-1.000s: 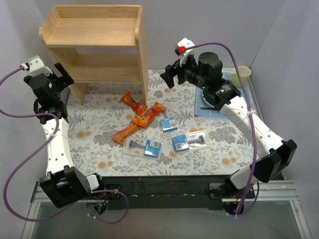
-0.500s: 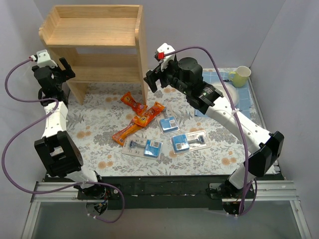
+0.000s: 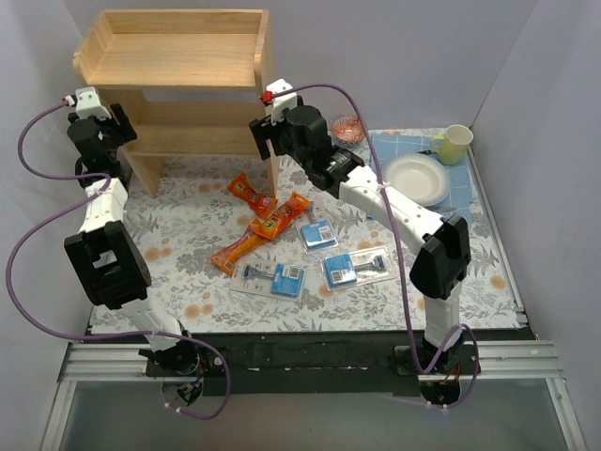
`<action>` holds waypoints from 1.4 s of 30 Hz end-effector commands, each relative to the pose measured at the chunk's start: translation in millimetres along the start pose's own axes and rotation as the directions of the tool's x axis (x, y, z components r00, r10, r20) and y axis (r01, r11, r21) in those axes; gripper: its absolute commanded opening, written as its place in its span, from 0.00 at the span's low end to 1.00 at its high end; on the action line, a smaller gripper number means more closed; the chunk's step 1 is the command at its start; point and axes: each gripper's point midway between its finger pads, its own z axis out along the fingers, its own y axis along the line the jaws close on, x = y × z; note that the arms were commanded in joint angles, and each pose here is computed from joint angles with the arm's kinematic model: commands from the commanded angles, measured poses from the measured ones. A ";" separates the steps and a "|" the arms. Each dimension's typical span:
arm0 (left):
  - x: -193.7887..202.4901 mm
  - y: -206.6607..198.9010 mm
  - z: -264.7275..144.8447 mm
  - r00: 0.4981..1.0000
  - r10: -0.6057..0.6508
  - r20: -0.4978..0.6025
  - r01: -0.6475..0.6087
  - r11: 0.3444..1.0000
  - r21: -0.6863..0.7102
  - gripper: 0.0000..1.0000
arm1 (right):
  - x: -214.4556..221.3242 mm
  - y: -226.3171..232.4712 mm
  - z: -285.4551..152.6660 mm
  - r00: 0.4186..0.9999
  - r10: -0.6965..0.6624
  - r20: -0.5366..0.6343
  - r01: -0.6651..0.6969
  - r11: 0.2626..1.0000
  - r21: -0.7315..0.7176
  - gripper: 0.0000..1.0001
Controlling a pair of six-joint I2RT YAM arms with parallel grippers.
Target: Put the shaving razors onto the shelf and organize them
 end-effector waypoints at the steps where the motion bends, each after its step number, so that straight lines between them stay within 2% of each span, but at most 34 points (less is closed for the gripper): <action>1: -24.7 -10.9 1.7 0.996 0.042 0.072 -0.048 0.996 0.073 0.59 | -41.2 -2.1 15.7 0.986 0.072 0.152 -0.089 0.990 0.111 0.84; 2: -21.3 -15.9 2.0 0.997 0.043 0.065 -0.049 0.994 0.096 0.55 | -43.5 0.8 19.8 0.983 0.076 0.165 -0.097 0.988 0.119 0.81; 3: -13.7 -21.4 3.0 0.998 0.052 0.047 -0.057 0.990 0.129 0.43 | -52.4 -4.2 21.5 0.978 0.084 0.191 -0.115 0.981 0.155 0.78; 5: -8.3 -30.0 3.1 0.998 0.055 0.033 -0.059 0.986 0.157 0.36 | -42.7 -1.0 35.2 0.979 0.073 0.190 -0.109 0.977 0.184 0.73; 6: -3.0 -33.9 1.6 0.998 0.057 0.025 -0.060 0.983 0.173 0.27 | -45.2 -3.6 37.9 0.976 0.068 0.208 -0.112 0.972 0.205 0.72; 10: 4.4 -50.9 -7.3 0.997 0.072 0.010 -0.073 0.972 0.223 0.18 | -37.6 -5.0 46.2 0.978 0.019 0.206 -0.070 0.967 0.246 0.59; 12: 10.3 -63.3 -13.1 0.997 0.082 -0.001 -0.078 0.961 0.266 0.10 | -32.9 -12.8 42.9 0.981 -0.017 0.194 -0.041 0.955 0.292 0.47; 13: 15.8 -70.1 -18.2 0.996 0.087 -0.010 -0.081 0.952 0.296 0.07 | -25.8 -16.7 39.5 0.983 -0.036 0.178 -0.022 0.950 0.312 0.37; 14: 14.0 -78.9 -22.8 0.996 0.090 -0.001 -0.085 0.945 0.314 0.06 | -22.0 -27.5 35.6 0.985 -0.059 0.163 -0.003 0.933 0.359 0.11; 15: 15.6 -84.0 -25.4 0.996 0.091 -0.002 -0.086 0.942 0.323 0.05 | -20.6 -31.4 32.7 0.985 -0.070 0.159 0.005 0.926 0.378 0.03; 20: 20.4 -126.1 -46.7 0.993 0.114 0.020 -0.113 0.912 0.395 0.02 | -17.2 -56.0 21.4 0.984 -0.105 0.142 0.034 0.902 0.431 0.01; 26: 23.8 -169.9 -62.0 0.996 0.087 0.013 -0.083 0.886 0.455 0.02 | -22.1 -78.7 -4.9 0.979 -0.157 0.128 0.080 0.881 0.467 0.01; 27: 22.1 -175.0 -63.4 0.997 0.081 0.013 -0.078 0.885 0.459 0.02 | -7.1 -80.3 -7.2 0.981 -0.169 0.092 0.108 0.878 0.466 0.01; 29: 20.8 -185.8 -66.1 0.998 0.069 0.011 -0.066 0.879 0.473 0.03 | -10.2 -92.3 -19.5 0.981 -0.174 0.089 0.111 0.871 0.479 0.01; 34: 22.2 -209.8 -73.7 0.999 0.042 -0.008 -0.033 0.863 0.504 0.03 | 15.3 -119.9 -38.9 0.978 -0.207 0.031 0.163 0.847 0.507 0.01; 39: 26.4 -224.5 -81.5 0.999 0.038 -0.030 -0.016 0.846 0.533 0.04 | 34.4 -155.8 -45.2 0.977 -0.213 -0.014 0.186 0.819 0.543 0.01; 40: 29.2 -244.2 -89.0 0.999 0.038 -0.038 -0.010 0.826 0.564 0.04 | 39.3 -164.4 -46.0 0.976 -0.214 -0.027 0.193 0.810 0.553 0.01; 42: 31.6 -250.1 -91.0 0.998 0.041 -0.047 -0.007 0.819 0.573 0.04 | 43.5 -172.5 -45.3 0.976 -0.214 -0.038 0.198 0.804 0.561 0.01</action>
